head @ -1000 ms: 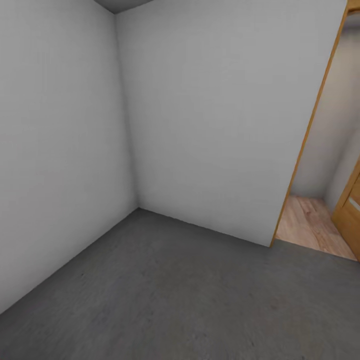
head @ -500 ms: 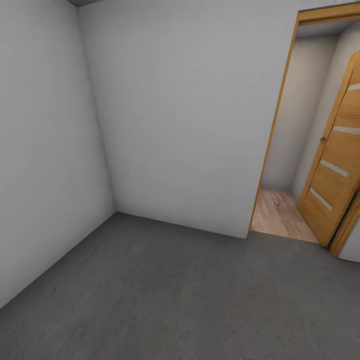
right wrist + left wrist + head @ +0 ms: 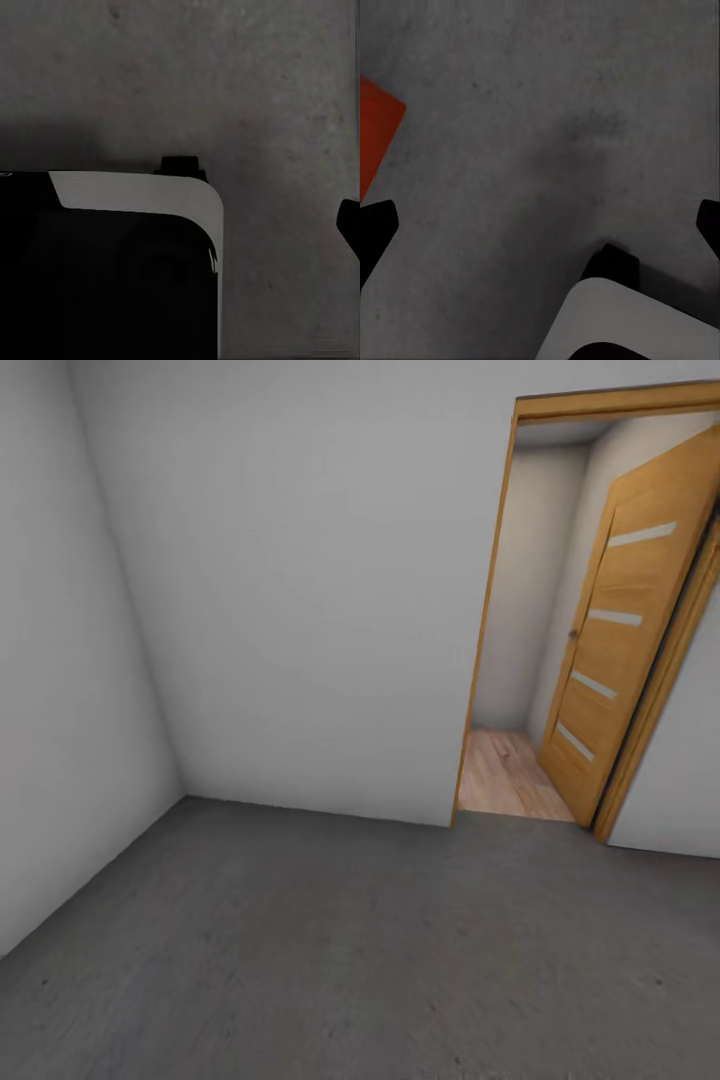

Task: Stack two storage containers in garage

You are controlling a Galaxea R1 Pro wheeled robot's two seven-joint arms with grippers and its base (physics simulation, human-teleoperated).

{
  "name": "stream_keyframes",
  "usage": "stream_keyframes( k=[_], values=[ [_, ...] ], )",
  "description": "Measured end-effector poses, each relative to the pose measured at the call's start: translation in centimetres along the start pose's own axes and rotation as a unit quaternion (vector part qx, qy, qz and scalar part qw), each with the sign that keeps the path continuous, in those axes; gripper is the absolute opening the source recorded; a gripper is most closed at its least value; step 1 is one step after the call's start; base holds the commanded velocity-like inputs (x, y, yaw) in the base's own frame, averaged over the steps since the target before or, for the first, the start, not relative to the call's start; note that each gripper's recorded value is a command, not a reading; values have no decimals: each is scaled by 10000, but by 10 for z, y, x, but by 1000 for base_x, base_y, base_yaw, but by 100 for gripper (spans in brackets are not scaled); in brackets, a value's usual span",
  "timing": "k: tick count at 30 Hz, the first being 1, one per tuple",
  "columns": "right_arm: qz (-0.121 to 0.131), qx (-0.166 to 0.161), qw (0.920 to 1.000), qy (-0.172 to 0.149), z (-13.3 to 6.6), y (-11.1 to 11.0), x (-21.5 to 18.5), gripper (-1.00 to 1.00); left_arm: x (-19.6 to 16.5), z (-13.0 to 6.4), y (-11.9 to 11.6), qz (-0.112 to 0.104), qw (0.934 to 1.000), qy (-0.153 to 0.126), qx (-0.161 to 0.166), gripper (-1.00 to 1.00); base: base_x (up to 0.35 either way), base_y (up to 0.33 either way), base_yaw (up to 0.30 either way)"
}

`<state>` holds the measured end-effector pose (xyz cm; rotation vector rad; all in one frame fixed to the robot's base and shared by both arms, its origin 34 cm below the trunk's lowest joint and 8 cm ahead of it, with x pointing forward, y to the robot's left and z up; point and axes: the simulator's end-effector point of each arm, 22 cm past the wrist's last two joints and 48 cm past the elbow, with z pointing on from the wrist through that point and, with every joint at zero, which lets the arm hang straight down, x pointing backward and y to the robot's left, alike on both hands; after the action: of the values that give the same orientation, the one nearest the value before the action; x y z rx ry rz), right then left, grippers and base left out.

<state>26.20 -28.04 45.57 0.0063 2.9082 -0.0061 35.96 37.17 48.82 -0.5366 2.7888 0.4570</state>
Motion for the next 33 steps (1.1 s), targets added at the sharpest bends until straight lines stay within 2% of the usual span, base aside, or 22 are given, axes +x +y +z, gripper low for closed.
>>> stream_keyframes(
  k=[33],
  values=[
    [-7,11,10000,44,0,-3,2,100,0,0,0,1,10000,0,1,100,0,0,-298]
  ],
)
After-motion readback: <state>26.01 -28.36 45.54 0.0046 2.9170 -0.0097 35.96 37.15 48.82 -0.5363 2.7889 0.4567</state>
